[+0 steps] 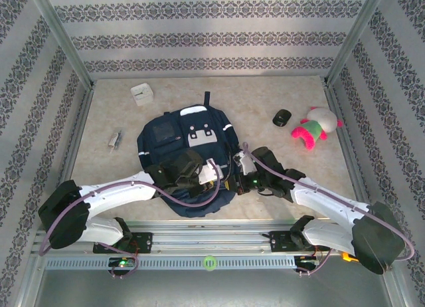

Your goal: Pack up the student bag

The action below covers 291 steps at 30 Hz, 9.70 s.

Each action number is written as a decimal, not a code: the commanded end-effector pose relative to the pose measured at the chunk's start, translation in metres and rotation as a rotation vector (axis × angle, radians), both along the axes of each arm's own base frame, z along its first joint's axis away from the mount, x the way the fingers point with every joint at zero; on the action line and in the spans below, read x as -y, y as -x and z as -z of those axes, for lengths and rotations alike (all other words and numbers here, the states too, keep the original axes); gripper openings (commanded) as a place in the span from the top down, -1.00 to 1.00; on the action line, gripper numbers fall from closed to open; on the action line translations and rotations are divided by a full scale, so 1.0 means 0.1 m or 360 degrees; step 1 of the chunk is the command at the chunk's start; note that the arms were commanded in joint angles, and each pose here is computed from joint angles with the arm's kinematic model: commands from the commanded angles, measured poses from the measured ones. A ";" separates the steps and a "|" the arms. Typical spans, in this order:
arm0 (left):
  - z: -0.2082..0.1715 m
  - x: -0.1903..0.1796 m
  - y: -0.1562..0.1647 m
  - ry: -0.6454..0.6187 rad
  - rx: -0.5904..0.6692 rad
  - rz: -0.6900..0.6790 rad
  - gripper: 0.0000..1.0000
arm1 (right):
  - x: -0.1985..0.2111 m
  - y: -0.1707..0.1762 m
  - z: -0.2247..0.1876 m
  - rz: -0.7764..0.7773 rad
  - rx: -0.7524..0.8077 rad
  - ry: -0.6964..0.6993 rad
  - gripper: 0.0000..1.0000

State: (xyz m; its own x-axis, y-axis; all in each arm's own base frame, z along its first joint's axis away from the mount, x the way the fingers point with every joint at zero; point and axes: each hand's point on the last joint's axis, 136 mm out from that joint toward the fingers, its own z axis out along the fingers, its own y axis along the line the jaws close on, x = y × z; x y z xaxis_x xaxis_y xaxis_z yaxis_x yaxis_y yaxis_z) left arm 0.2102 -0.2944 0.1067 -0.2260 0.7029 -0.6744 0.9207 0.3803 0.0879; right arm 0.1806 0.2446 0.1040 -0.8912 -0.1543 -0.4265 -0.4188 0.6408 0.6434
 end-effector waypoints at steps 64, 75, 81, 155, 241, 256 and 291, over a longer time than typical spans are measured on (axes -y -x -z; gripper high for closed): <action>-0.47 -0.35 0.21 0.0347 -0.0140 -0.0089 0.36 | -0.19 0.24 -0.26 0.0093 0.0317 0.0219 0.22; -0.74 -0.45 -0.03 0.0264 0.0121 -0.0165 -0.62 | -0.12 0.16 -0.26 0.0064 0.0341 0.0221 0.14; -0.46 -0.63 -0.21 -0.0232 0.0302 -0.0008 -0.72 | 0.05 0.12 -0.25 0.0080 0.0370 0.0155 0.14; -0.39 -1.09 0.05 -0.0515 0.0380 0.0135 -0.94 | -0.75 -0.23 -0.05 0.0356 -0.0503 -0.0130 0.72; -0.90 -0.60 -0.21 0.0010 0.0261 -0.0171 1.00 | -0.47 0.10 -0.51 -0.0267 0.0579 0.0147 0.94; -0.89 -0.52 -0.15 0.0059 0.0207 -0.0124 1.00 | -0.61 0.03 -0.53 -0.0302 0.0561 0.0126 0.63; -0.90 -0.54 -0.20 0.0058 0.0220 -0.0170 1.00 | -0.31 -0.01 -0.64 -0.0092 0.0605 0.0258 0.28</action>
State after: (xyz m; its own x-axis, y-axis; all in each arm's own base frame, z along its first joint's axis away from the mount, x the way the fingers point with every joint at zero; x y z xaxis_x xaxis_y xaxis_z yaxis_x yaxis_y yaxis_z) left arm 0.2216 -0.2392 0.1824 -0.2076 0.6869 -0.6965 0.8730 0.4514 0.1849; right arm 0.1738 0.2833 0.1498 -0.6891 -0.3241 -0.6481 -0.6639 0.6409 0.3854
